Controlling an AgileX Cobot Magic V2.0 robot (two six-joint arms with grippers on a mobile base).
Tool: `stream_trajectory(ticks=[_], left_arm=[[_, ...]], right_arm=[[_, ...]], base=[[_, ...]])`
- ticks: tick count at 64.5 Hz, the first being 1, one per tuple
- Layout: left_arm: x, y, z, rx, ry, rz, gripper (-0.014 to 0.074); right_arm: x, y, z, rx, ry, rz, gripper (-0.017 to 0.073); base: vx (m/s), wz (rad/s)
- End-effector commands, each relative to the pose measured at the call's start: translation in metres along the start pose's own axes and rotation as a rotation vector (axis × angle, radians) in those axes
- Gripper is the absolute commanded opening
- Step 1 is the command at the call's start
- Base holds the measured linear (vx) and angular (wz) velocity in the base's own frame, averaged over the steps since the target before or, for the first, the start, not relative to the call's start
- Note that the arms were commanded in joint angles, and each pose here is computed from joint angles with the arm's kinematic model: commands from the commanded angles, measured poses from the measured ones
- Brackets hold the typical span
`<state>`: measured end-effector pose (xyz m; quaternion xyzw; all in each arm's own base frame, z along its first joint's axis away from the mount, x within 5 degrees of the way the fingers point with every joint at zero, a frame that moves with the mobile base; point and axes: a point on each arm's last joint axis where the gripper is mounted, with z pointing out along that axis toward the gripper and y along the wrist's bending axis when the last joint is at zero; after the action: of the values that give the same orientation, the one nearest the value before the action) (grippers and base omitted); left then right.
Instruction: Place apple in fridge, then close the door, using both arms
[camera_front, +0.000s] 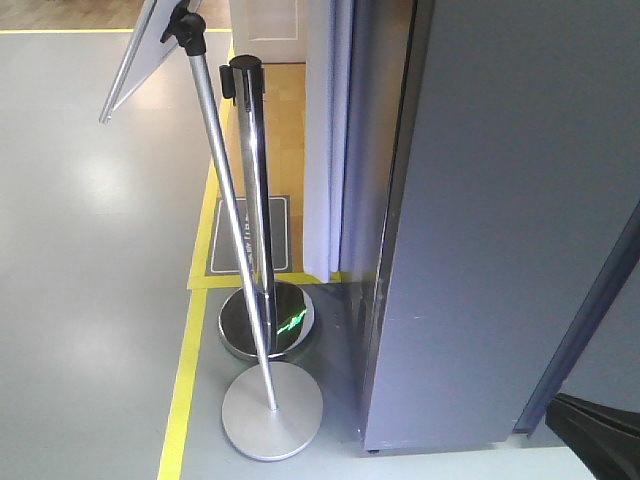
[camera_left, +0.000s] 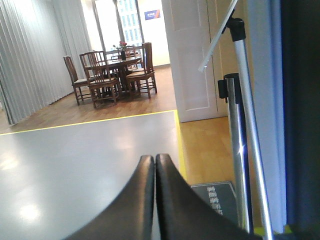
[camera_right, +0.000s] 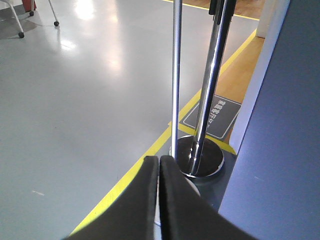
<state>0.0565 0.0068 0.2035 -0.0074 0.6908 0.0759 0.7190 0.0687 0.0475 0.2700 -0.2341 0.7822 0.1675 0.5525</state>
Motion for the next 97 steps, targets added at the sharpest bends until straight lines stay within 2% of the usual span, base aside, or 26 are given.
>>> stream_trajectory(ticks=[1, 97], left_arm=[[0.0057, -0.0017, -0.0007, 0.013, -0.027, -0.002, -0.0007], [0.0041, -0.0021, -0.0009, 0.018, -0.045, -0.005, -0.0007]], right_arm=[[-0.0117, -0.0017, -0.0027, 0.02, -0.056, 0.009, -0.0002], [-0.0117, -0.0017, -0.0027, 0.02, -0.056, 0.009, -0.0002]], base=[[0.0, 0.0], [0.0, 0.0]])
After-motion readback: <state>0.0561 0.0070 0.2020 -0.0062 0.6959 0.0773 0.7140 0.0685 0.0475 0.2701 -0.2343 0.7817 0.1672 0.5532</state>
